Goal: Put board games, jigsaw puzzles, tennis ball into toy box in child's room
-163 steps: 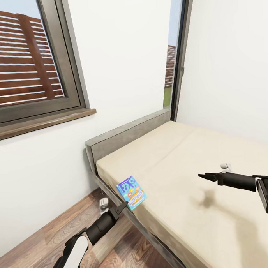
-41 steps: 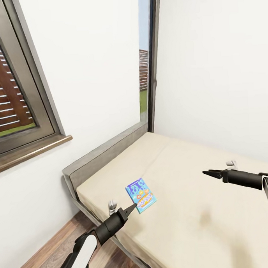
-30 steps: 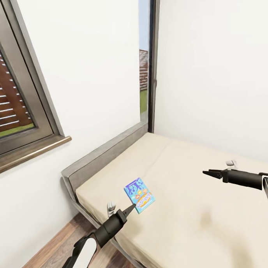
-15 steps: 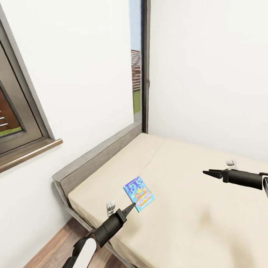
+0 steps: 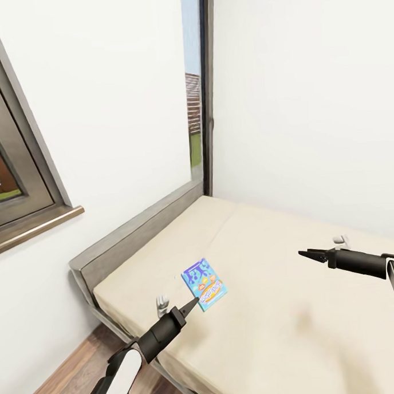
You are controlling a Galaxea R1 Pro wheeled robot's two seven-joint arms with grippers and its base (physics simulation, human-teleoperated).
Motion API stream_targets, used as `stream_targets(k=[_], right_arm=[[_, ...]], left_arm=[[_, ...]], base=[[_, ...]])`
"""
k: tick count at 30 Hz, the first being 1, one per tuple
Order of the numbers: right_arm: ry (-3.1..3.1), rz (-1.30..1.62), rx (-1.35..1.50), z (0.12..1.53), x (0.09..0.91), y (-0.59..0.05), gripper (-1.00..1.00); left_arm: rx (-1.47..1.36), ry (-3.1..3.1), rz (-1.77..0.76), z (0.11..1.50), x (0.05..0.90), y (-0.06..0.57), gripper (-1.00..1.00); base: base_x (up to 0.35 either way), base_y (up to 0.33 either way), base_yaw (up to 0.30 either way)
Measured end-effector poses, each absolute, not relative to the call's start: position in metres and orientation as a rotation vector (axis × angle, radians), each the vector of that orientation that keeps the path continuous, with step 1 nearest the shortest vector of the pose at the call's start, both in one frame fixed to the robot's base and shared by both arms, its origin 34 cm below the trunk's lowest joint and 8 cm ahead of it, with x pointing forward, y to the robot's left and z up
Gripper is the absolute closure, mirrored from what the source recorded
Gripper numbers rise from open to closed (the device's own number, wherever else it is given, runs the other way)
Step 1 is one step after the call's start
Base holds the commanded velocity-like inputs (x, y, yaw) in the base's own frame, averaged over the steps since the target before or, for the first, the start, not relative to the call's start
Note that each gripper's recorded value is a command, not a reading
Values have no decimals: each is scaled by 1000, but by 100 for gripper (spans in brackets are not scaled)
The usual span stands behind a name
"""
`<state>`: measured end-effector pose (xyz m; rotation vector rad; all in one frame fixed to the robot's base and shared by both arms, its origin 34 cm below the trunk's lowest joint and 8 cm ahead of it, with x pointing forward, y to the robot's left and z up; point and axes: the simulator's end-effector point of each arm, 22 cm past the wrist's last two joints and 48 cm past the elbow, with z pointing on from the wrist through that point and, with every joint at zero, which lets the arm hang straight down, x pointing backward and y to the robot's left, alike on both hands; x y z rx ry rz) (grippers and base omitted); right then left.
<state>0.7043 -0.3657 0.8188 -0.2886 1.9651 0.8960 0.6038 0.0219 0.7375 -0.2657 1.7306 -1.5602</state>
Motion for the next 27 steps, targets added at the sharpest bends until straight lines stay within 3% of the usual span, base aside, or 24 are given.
stream_targets(k=[27], right_arm=[[1966, 898, -287, 819, 704, -365, -100]], left_arm=[[-260, 1728, -1558, 739, 604, 22, 100]], base=[[0, 0, -242]])
